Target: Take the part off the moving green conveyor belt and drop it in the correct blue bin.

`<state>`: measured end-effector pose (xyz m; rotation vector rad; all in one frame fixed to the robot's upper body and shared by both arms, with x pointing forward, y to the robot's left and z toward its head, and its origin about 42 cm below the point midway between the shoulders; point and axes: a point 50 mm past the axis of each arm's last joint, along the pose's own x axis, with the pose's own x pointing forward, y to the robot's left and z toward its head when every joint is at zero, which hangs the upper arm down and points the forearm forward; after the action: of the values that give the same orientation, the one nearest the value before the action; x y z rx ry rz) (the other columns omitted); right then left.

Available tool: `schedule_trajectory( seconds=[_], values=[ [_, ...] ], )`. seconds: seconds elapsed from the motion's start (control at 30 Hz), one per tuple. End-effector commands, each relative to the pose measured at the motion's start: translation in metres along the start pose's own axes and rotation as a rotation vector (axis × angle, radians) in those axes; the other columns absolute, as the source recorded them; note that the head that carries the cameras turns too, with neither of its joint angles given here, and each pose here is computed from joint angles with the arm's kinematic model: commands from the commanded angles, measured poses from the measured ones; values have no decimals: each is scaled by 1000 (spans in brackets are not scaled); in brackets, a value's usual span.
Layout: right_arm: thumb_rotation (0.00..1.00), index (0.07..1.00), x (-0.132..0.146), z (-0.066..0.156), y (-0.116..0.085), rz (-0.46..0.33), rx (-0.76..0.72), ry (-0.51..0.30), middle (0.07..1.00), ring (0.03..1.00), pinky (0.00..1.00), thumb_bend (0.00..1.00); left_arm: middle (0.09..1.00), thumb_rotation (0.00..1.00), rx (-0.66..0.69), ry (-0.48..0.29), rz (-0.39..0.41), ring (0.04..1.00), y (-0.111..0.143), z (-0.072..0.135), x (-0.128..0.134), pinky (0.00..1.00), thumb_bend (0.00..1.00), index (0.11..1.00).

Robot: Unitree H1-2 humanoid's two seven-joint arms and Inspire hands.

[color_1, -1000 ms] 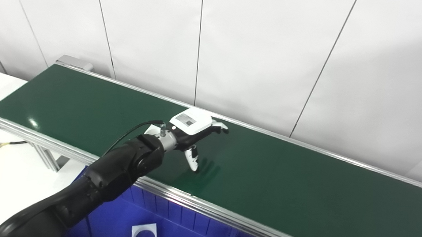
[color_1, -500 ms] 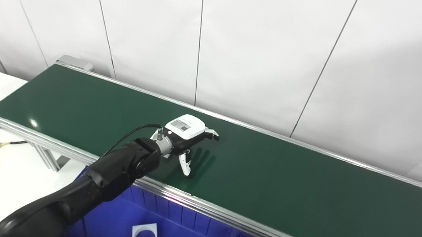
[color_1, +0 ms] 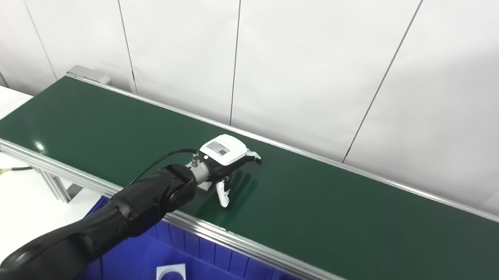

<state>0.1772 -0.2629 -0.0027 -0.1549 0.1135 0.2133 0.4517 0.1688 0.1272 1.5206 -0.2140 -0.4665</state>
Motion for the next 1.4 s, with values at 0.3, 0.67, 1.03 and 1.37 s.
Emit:
schedule_trajectory(
  seconds=[0.3,0.67,1.03,1.37],
  values=[
    [380,837,0,9,1,-8,-2,-73,907,794,697,1000,827,152,53,25,23,774,24,-6,8,654,1000,835],
    [378,846,0,9,-2,2,0,-74,913,798,697,1000,776,39,45,40,19,692,26,-1,8,576,1000,760],
    [383,843,0,11,-1,-5,-12,-80,904,792,691,1000,794,65,68,41,6,713,29,-2,9,595,1000,774],
    [382,843,-1,12,-1,-4,-6,-82,907,796,694,1000,792,74,78,34,7,723,29,-3,9,612,1000,772]
  ],
)
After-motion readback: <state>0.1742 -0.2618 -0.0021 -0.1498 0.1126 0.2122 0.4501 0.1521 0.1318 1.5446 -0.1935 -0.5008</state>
